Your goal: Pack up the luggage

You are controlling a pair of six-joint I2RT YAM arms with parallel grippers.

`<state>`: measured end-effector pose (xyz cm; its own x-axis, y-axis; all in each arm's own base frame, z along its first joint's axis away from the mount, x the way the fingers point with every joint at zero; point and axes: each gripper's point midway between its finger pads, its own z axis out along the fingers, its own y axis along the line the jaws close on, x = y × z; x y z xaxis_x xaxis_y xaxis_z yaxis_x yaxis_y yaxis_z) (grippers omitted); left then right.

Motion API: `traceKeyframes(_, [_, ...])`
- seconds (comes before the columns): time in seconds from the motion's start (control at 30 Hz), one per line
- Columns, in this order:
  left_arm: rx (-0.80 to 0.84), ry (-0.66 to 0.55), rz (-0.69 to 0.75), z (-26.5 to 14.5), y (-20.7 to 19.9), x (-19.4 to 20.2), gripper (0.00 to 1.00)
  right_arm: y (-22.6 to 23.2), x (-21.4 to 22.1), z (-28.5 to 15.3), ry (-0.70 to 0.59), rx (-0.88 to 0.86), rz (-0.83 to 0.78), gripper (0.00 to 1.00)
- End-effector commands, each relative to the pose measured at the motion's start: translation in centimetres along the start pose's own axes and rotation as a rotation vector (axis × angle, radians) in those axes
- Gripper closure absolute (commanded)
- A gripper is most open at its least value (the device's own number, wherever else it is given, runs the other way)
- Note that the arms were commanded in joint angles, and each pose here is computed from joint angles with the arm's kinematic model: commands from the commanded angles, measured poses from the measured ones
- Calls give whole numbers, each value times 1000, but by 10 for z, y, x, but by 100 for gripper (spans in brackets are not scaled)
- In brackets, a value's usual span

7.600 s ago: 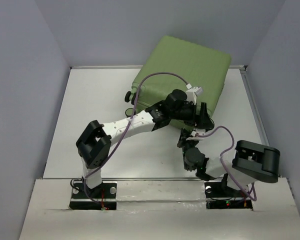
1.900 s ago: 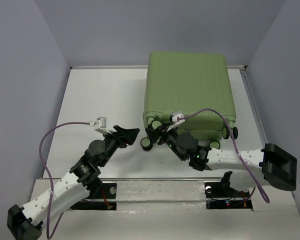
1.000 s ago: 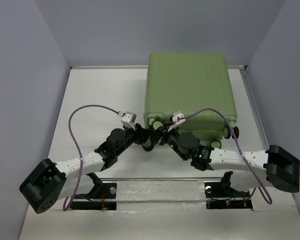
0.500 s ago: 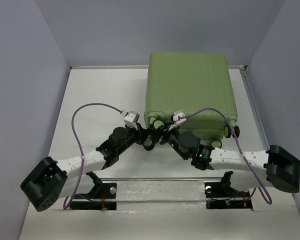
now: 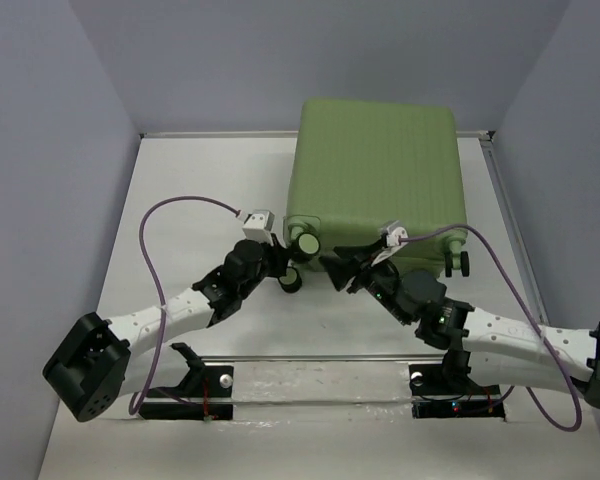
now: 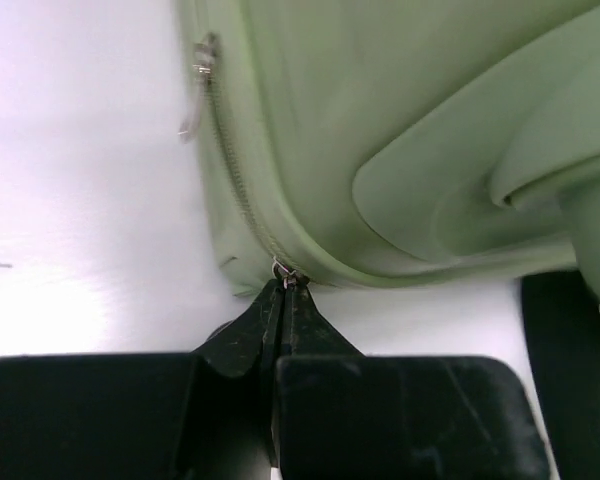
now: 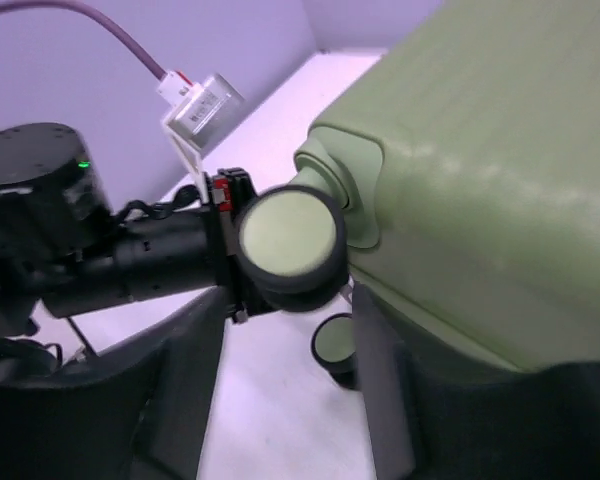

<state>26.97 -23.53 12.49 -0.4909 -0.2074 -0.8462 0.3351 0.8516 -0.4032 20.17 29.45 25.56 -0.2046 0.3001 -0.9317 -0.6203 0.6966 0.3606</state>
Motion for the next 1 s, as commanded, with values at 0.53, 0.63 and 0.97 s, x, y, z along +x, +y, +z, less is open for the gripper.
traceKeyframes(0.53, [18,-275,-28,-11,8,-75,94,46,0,65,137,-3,25,1])
traceKeyframes(0.63, [73,-274,-41,-13,-4,-75,94,39,1,80,116,94,111,0])
traceKeyframes(0.97, [251,-249,-41,-20,-50,-73,94,17,22,96,190,293,114,0])
